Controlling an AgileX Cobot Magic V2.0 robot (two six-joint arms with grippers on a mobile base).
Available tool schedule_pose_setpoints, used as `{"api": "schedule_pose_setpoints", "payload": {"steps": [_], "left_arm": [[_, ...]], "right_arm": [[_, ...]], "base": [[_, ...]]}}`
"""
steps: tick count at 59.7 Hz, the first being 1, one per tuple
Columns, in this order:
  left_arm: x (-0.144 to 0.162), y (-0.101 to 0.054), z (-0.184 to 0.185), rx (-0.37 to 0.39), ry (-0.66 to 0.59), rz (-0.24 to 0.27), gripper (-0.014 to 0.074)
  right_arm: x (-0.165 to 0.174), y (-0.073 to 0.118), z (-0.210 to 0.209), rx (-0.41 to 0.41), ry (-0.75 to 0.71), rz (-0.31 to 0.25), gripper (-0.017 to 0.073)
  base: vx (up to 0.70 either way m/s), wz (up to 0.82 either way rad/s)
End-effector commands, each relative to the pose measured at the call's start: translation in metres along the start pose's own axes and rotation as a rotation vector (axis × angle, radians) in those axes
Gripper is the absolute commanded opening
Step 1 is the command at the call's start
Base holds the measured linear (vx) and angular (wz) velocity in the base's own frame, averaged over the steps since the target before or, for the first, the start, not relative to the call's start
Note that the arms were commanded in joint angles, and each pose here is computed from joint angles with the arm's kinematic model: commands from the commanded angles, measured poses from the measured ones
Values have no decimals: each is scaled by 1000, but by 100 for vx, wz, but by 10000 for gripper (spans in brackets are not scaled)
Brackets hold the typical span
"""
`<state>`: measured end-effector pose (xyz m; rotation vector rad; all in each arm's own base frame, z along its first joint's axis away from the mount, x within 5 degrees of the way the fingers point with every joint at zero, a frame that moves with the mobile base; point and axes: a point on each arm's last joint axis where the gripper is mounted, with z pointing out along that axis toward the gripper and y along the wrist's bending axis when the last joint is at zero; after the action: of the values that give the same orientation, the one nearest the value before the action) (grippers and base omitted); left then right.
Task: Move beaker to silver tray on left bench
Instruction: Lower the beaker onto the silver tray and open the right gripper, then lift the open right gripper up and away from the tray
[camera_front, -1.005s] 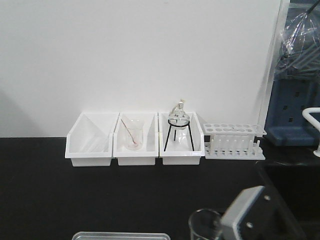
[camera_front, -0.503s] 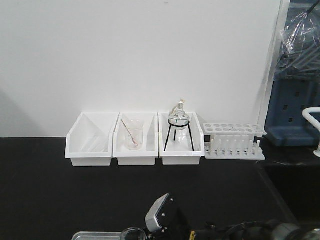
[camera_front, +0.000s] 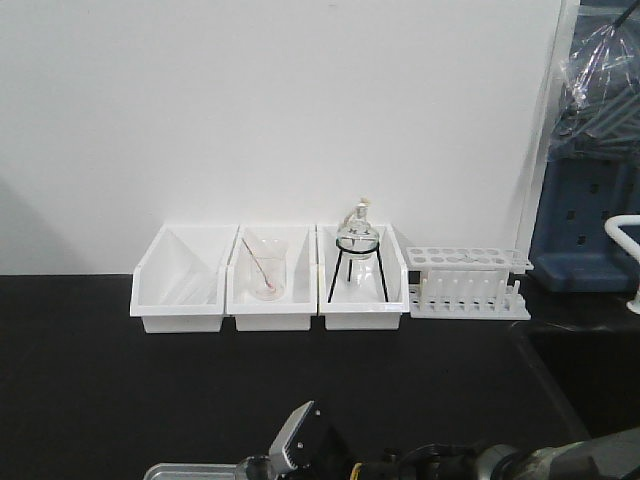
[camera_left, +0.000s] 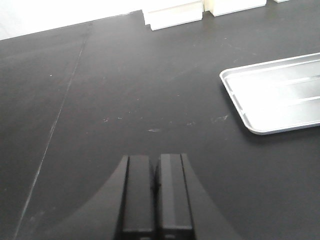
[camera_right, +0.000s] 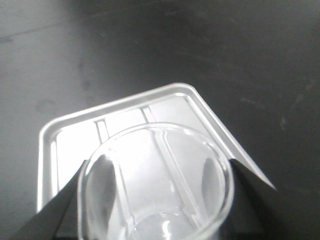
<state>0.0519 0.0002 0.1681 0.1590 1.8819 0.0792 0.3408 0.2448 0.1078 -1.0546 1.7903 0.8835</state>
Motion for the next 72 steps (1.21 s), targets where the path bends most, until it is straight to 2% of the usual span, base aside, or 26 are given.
{"api": "schedule_pose_setpoints", "payload": {"steps": [1,13,24,32,43,48,54,62,65,67,71,72], "left_arm": [[-2,-1,2,3,-71,1,1],[-2,-1,2,3,-71,1,1],[-2,-1,2,3,-71,1,1],[-2,-1,2,3,-71,1,1],[-2,-1,2,3,-71,1,1],[-2,-1,2,3,-71,1,1],[-2,-1,2,3,-71,1,1],[-2,-1,2,3,-71,1,1],[-2,-1,2,3,-71,1,1],[-2,-1,2,3,-71,1,1],[-2,-1,2,3,-71,1,1],[-2,-1,2,3,-71,1,1]], "right_arm": [[-27,-1,-5,-1,-112,-29,-7],[-19,-4,-2,27,-73,-59,33],[-19,-5,-2,33,-75,-56,167],[-19,-5,-2,32,-74,-57,340],[-20,-4,-2,30,-82,-53,649],[-24,-4,-4,31,-90,-46,724],[-39,-1,-11,34,-121,-48,724],[-71,6,-28,59,-176,-94,696],[-82,8,-35,78,-187,-94,682],[-89,9,-40,90,-197,-81,668],[-109,15,-55,113,-224,-20,612],[-113,15,-58,119,-226,12,595]], "base": [[0,0],[0,0],[0,0],[0,0],[0,0],[0,0],[0,0],[0,0],[0,0],[0,0],[0,0],[0,0]]}}
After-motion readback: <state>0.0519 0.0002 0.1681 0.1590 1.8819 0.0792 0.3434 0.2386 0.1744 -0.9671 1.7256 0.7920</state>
